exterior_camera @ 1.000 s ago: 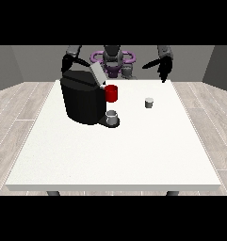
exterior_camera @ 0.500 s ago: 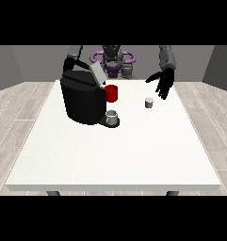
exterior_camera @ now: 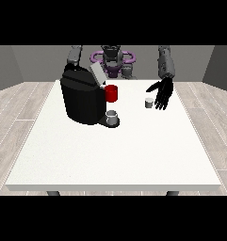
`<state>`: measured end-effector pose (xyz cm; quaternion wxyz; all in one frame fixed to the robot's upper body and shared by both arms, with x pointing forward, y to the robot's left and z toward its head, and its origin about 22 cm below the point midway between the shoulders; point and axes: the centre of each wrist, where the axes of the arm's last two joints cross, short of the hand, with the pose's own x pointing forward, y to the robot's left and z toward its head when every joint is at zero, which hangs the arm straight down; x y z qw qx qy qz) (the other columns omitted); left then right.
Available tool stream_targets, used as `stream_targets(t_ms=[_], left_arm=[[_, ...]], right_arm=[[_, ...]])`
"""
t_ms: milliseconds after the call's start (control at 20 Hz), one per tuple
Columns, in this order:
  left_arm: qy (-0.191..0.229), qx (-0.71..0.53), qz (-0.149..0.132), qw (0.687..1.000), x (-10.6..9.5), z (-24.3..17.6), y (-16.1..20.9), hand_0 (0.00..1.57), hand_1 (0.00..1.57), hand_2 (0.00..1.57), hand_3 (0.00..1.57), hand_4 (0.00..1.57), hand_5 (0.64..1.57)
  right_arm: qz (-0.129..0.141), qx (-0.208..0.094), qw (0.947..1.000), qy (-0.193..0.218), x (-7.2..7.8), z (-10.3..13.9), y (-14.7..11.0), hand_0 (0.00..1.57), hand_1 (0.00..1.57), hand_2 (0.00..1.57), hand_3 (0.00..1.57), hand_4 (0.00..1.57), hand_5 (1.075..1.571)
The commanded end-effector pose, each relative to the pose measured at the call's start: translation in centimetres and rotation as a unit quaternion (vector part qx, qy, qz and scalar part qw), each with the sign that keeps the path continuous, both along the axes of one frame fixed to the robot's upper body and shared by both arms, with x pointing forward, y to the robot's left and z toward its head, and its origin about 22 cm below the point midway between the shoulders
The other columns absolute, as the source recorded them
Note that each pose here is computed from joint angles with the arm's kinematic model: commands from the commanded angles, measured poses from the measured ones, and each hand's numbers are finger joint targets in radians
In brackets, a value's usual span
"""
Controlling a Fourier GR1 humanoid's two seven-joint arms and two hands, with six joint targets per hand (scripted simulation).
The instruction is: Insert the coffee pod into the coffee machine and close the lid
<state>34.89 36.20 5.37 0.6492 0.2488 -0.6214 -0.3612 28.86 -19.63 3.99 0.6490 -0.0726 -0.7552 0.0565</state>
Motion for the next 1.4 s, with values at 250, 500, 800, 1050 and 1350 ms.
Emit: stream_targets(t_ms=[250, 500, 800, 1050, 1350], left_arm=[[-0.055, 0.072, -0.013, 0.996, 2.3, -1.2, -3.7, 0.89, 0.89, 0.96, 0.82, 0.38, 1.571], [-0.029, 0.148, -0.041, 0.988, 2.4, -1.3, -4.6, 0.92, 0.92, 1.02, 0.84, 0.41, 1.571], [0.035, 0.209, -0.053, 0.976, 2.0, -3.6, -5.0, 0.88, 0.88, 1.00, 0.82, 0.28, 1.571], [0.058, 0.217, -0.072, 0.972, 1.5, -5.4, -4.0, 0.76, 0.76, 0.98, 0.86, 0.40, 1.571], [0.015, 0.211, -0.075, 0.974, 3.4, -2.5, -2.6, 1.15, 1.15, 1.26, 1.16, 0.47, 1.571]], right_arm=[[0.008, -0.010, 0.9998, 0.015, 1.5, -0.3, 0.8, 0.00, 0.00, 0.00, 0.00, 0.00, 1.571], [0.007, -0.008, 0.9990, 0.044, 0.9, -3.5, 1.2, 0.00, 0.00, 0.00, 0.00, 0.00, 1.571], [0.018, 0.000, 0.9986, 0.049, 1.0, -3.8, -0.4, 0.00, 0.00, 0.00, 0.00, 0.00, 1.571], [0.008, 0.005, 0.9973, 0.073, 0.2, -4.5, 0.4, 0.00, 0.00, 0.00, 0.00, 0.00, 1.571], [-0.026, -0.038, 0.9970, 0.061, 0.9, -3.9, 0.9, 0.00, 0.00, 0.00, 0.00, 0.00, 1.571]])
